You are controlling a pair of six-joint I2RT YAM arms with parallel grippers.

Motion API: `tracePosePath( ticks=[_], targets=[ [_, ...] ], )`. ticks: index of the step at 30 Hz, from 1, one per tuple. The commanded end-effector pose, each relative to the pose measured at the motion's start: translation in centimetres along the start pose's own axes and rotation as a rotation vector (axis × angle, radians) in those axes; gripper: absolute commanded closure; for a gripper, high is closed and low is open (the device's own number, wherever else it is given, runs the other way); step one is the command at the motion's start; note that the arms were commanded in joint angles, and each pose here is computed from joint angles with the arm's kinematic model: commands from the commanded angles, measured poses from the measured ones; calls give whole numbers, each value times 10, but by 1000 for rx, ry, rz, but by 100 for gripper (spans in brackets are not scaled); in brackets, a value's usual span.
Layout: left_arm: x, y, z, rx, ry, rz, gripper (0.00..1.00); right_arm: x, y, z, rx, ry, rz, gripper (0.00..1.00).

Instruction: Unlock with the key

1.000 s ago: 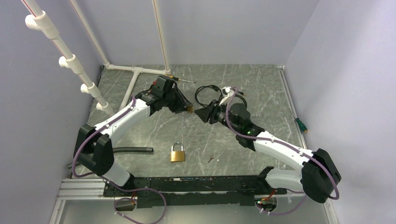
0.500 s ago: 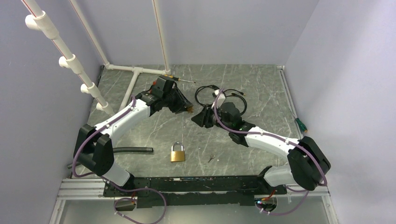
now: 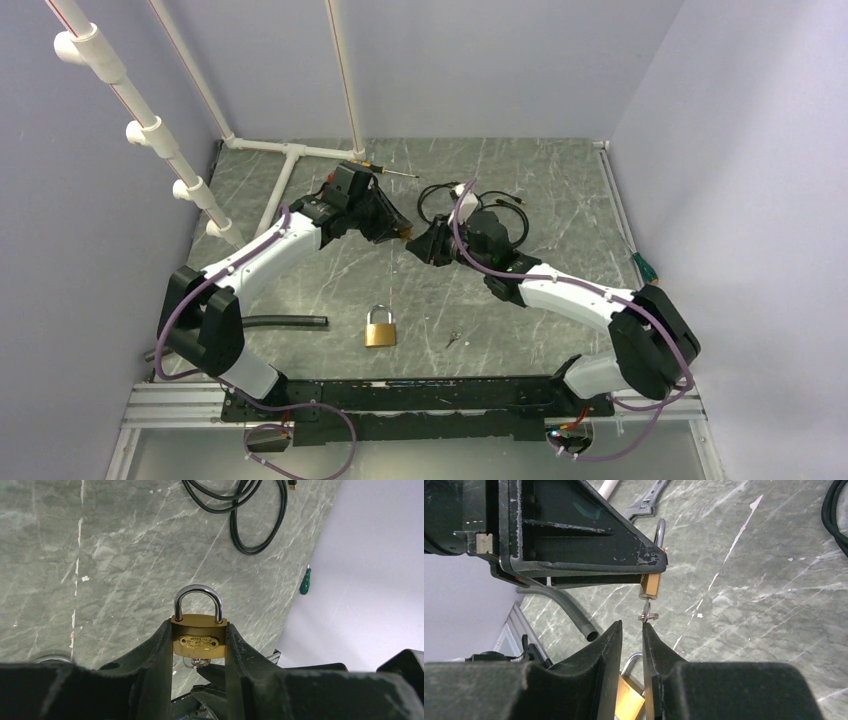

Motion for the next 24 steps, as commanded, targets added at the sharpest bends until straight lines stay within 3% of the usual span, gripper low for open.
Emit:
tracePosePath(
  ticks=[1,17,24],
  targets=[
    [16,5,-13,-17,-70,-31,100,-7,17,12,15,33,-69,78],
    [17,2,-13,-10,-85,-19,100,-13,23,12,17,8,-105,76],
    [16,2,-11,-17,-76,-26,100,-18,20,11,5,19,-84,85]
  ],
)
Point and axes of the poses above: each gripper's point midway between its finger pads, its own x axis back along the fingers, its own z axis along the line the jaws close on, y = z × x, the point moved 9 cm from there along x, back along the fingers, and after that the axes turned 11 degrees about -x, right-handed, at the moved point
